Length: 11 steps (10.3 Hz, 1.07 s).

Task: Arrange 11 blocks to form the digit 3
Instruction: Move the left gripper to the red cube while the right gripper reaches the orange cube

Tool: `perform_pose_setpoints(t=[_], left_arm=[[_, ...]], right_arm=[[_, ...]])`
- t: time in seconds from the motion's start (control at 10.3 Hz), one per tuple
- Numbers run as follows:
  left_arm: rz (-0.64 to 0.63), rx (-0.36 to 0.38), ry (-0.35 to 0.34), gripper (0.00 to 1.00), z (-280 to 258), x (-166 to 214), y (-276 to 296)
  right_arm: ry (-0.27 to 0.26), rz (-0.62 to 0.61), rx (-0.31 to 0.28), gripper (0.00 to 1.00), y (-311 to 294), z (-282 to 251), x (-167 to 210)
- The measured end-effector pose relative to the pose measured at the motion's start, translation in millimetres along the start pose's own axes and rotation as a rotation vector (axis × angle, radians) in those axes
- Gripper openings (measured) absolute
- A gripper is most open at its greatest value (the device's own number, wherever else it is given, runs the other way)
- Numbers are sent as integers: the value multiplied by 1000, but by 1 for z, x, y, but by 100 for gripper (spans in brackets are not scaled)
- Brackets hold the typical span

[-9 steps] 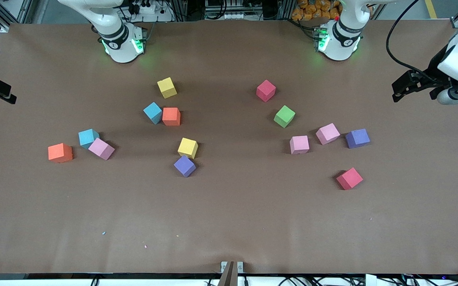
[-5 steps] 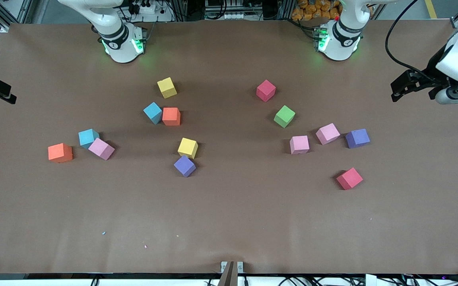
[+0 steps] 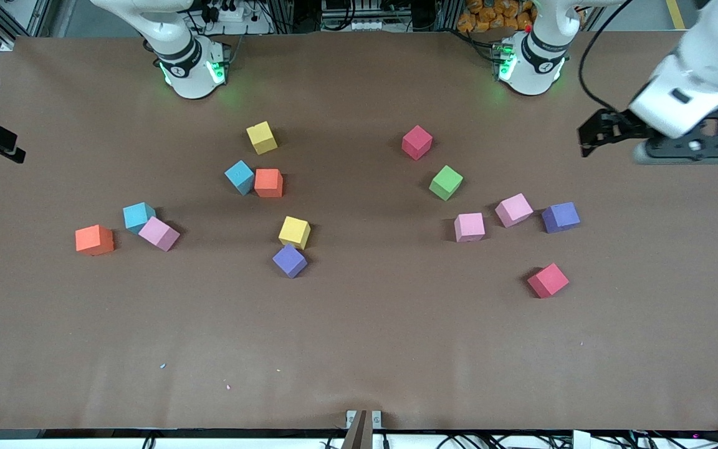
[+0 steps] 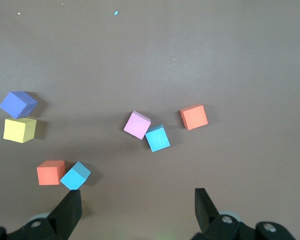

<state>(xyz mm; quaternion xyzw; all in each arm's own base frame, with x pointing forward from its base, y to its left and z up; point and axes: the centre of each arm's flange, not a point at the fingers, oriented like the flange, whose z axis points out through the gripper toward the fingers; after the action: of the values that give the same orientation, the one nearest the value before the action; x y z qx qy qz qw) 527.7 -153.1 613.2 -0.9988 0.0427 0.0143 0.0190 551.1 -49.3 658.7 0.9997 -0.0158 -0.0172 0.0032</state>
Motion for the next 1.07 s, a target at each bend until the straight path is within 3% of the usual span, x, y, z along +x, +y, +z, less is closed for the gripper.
perform_pose_setpoints(t=[0.29,0.49,1.07], left_arm=[[-37,11,-23,100,40,-15,84],[-65,34,-53,100,74,-37,135],[-328,6,-146,100,158,-77,186]], right_arm=[[12,-12,12,100,-7,-9,-4],[-14,-22,15,100,-12,-5,-6],[-65,-143,19,100,-83,40,3]])
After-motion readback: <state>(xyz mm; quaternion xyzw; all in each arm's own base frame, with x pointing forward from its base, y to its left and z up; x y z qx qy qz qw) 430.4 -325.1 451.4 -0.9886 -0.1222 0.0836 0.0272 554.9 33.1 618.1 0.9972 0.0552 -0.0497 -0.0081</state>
